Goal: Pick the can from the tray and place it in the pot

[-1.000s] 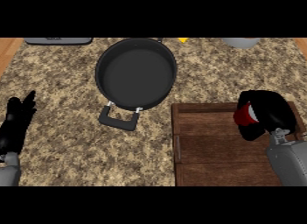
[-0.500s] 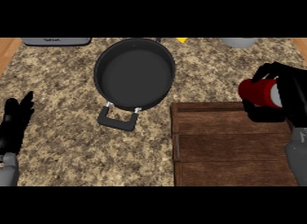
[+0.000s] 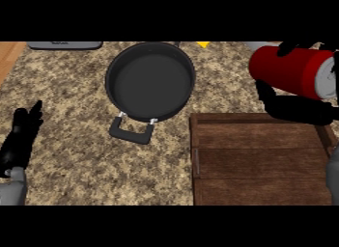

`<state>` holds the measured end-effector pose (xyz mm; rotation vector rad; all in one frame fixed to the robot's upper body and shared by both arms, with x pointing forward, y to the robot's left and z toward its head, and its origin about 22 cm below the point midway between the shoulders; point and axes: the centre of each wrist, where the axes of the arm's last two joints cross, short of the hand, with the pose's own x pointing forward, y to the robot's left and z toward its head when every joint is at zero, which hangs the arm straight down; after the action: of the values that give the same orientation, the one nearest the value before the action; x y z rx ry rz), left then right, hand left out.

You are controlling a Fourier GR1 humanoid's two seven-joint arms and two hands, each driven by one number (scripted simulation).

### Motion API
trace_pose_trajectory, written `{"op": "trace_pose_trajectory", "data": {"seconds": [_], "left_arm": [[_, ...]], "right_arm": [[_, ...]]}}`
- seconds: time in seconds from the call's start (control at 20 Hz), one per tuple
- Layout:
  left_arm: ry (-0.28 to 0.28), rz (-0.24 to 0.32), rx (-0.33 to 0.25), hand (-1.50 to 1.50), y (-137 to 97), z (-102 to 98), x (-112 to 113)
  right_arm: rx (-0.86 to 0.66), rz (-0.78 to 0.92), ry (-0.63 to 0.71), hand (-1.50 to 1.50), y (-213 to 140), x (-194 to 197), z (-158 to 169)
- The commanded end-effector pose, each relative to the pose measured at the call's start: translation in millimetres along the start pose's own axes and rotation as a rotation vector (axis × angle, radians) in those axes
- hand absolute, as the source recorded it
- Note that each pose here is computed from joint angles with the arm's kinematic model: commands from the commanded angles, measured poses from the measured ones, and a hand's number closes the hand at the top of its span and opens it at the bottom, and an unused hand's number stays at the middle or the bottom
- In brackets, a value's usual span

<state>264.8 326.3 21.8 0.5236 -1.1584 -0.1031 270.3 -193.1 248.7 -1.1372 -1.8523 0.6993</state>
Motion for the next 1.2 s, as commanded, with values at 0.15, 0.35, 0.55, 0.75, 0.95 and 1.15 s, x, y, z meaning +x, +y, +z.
{"op": "trace_pose_trajectory", "data": {"seconds": [0.15, 0.35, 0.55, 0.75, 0.95, 1.15], "left_arm": [[-0.008, -0.006, -0.012, 0.00, 3.8, -7.2, -3.8], [-0.014, -0.013, -0.021, 0.00, -4.9, -4.9, -0.9], [-0.002, -0.024, -0.005, 0.00, -13.9, -1.9, 3.6], [-0.011, 0.002, -0.014, 0.00, 2.7, -4.8, 4.5], [-0.026, -0.001, -0.034, 0.00, -19.6, 1.0, 9.1], [-0.018, 0.015, -0.039, 0.00, -17.5, -1.7, 16.9]], "right_arm": [[0.078, -0.053, -0.025, 1.50, -16.0, 70.2, -32.7], [0.139, -0.054, -0.019, 1.50, 19.7, 123.1, -48.5], [0.197, -0.057, 0.027, 1.50, 49.4, 126.5, -78.0], [0.283, -0.076, 0.043, 1.50, 63.1, 135.5, -90.0], [0.354, -0.058, 0.059, 1.50, 100.8, 136.4, -107.6], [0.445, -0.099, 0.118, 1.50, 141.8, 107.8, -107.6]]}}
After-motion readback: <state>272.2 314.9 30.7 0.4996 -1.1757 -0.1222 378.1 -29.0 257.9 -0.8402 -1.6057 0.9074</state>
